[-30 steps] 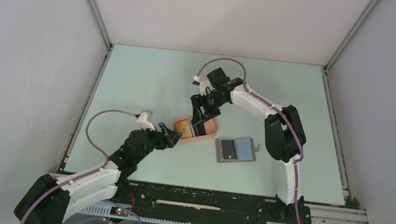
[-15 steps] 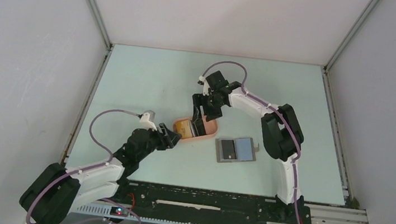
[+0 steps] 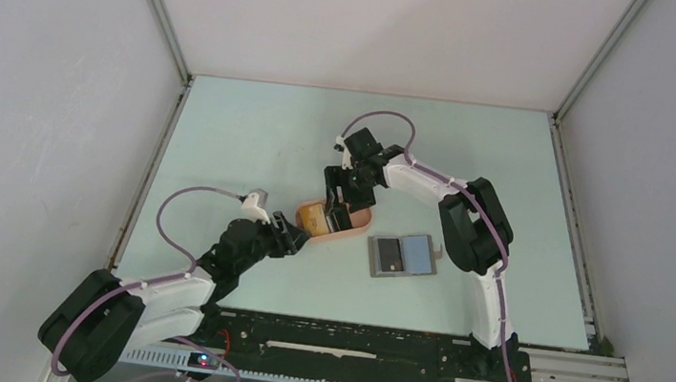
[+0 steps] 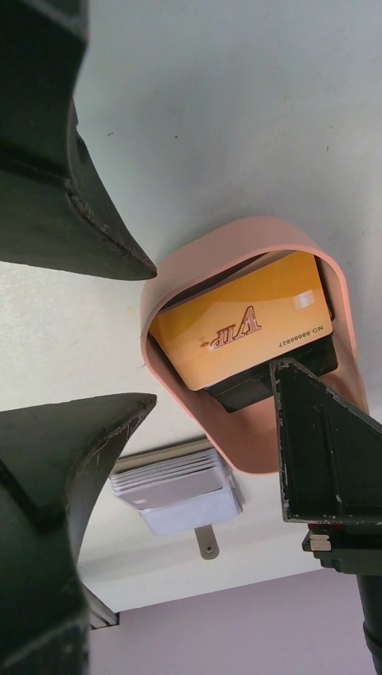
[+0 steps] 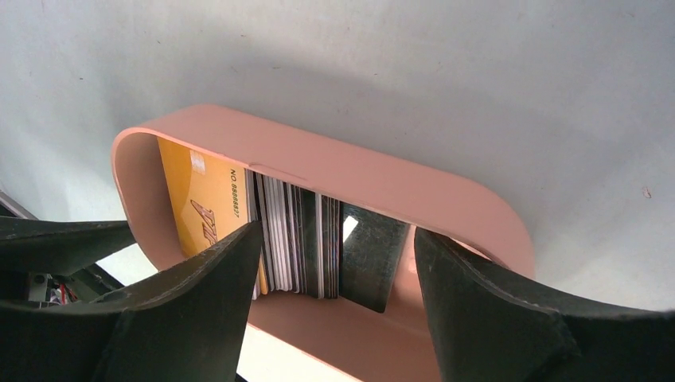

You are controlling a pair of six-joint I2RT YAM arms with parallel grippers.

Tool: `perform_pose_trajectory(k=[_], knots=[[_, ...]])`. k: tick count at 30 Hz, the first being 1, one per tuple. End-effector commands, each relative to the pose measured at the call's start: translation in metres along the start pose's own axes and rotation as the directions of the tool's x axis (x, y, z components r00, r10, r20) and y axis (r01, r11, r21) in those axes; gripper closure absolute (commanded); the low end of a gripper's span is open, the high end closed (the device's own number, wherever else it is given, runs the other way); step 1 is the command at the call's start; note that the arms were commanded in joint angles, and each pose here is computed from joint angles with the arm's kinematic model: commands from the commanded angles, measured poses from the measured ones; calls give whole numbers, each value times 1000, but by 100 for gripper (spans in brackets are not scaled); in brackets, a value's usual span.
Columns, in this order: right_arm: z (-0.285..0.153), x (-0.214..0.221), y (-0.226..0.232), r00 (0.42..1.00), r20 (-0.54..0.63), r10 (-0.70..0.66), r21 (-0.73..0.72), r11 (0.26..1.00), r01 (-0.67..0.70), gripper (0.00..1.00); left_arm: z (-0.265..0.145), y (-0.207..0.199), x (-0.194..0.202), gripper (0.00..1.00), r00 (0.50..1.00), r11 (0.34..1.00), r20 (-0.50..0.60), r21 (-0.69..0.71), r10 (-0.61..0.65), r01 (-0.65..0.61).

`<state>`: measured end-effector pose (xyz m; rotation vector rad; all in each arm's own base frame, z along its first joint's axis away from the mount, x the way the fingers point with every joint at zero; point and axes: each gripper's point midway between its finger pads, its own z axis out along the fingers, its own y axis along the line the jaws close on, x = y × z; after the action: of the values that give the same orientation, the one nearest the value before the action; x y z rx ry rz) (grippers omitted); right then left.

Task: Put the credit cards into the card holder
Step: Pick up the credit card from the storage box.

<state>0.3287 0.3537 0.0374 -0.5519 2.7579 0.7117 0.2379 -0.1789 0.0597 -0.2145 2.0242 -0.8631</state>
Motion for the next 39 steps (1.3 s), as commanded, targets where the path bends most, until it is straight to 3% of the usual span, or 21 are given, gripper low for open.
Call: perform_pose_trajectory(k=[1, 18, 39], knots=[[15, 7, -5, 1000, -14, 17, 25, 1000, -17, 21, 0, -3, -1, 41, 1000, 999, 11, 31, -9, 9], [-14, 9, 52, 997, -69, 39, -327, 943, -59, 28, 3, -9, 3, 45, 1000, 998, -18, 58, -16, 17], [-51, 3, 76, 997, -75, 11, -507, 860, -48, 35, 6, -13, 1, 48, 999, 997, -25, 67, -20, 22]])
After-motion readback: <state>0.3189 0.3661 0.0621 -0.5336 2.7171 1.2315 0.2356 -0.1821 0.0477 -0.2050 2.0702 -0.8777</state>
